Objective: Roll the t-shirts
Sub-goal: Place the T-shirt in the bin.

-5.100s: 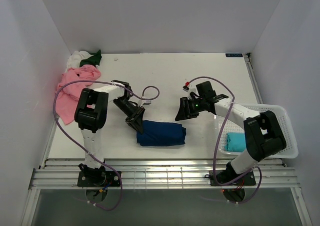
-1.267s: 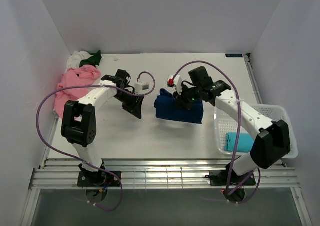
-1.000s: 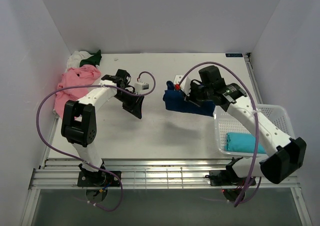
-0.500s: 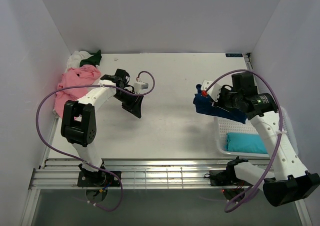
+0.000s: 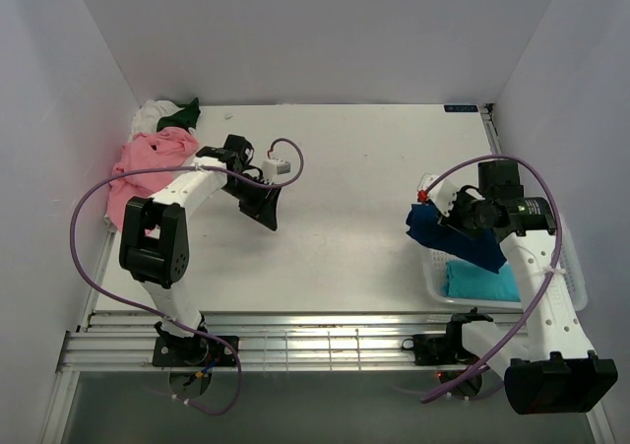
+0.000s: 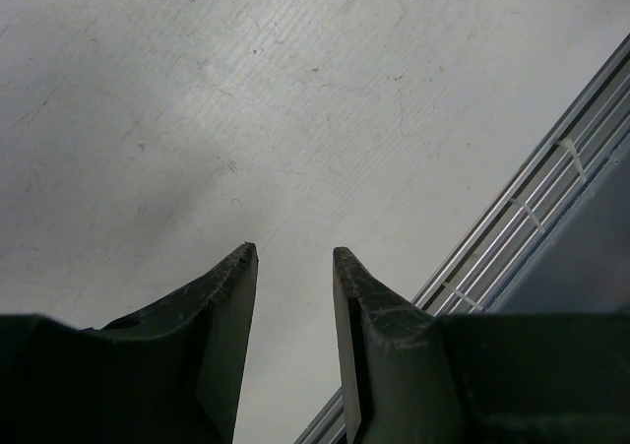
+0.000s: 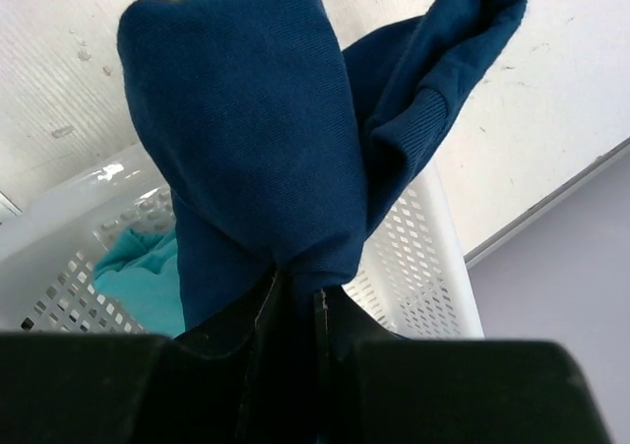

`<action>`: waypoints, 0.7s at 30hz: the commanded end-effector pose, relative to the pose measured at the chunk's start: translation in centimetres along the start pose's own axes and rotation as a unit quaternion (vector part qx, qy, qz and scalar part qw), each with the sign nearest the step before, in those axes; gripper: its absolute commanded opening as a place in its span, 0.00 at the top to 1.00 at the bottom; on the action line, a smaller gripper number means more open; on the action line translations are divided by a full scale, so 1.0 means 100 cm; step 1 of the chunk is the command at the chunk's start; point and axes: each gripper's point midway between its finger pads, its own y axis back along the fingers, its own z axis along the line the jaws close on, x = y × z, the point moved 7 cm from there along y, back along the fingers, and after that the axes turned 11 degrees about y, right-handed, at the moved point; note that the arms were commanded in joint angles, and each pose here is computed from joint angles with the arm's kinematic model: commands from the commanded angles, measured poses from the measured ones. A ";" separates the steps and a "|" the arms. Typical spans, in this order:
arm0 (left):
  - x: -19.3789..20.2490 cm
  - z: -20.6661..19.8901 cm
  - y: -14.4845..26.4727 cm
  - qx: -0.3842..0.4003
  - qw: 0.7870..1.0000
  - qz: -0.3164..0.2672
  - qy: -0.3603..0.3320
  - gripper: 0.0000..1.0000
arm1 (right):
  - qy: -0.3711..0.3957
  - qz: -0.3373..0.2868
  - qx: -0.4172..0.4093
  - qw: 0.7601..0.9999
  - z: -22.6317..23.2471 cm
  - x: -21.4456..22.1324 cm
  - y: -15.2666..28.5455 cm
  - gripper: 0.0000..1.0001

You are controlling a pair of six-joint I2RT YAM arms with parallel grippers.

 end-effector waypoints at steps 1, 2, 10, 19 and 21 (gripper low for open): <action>-0.003 -0.004 0.008 0.012 0.999 -0.023 -0.020 0.53 | 0.054 0.026 -0.007 0.998 -0.004 0.007 0.003 0.92; -0.002 -0.004 0.009 0.012 0.999 -0.025 -0.020 0.53 | 0.056 0.036 -0.010 0.998 -0.004 0.009 0.004 0.92; 0.001 0.001 0.008 0.010 0.999 -0.028 -0.017 0.53 | 0.082 0.097 -0.039 0.991 0.004 0.037 -0.019 0.92; 0.003 0.004 0.005 0.015 1.000 -0.026 -0.007 0.53 | 0.121 0.153 -0.037 0.980 -0.009 0.052 -0.022 0.92; 0.002 0.004 0.006 0.011 1.000 -0.027 -0.009 0.53 | 0.136 0.158 -0.029 0.978 -0.017 0.051 -0.022 0.92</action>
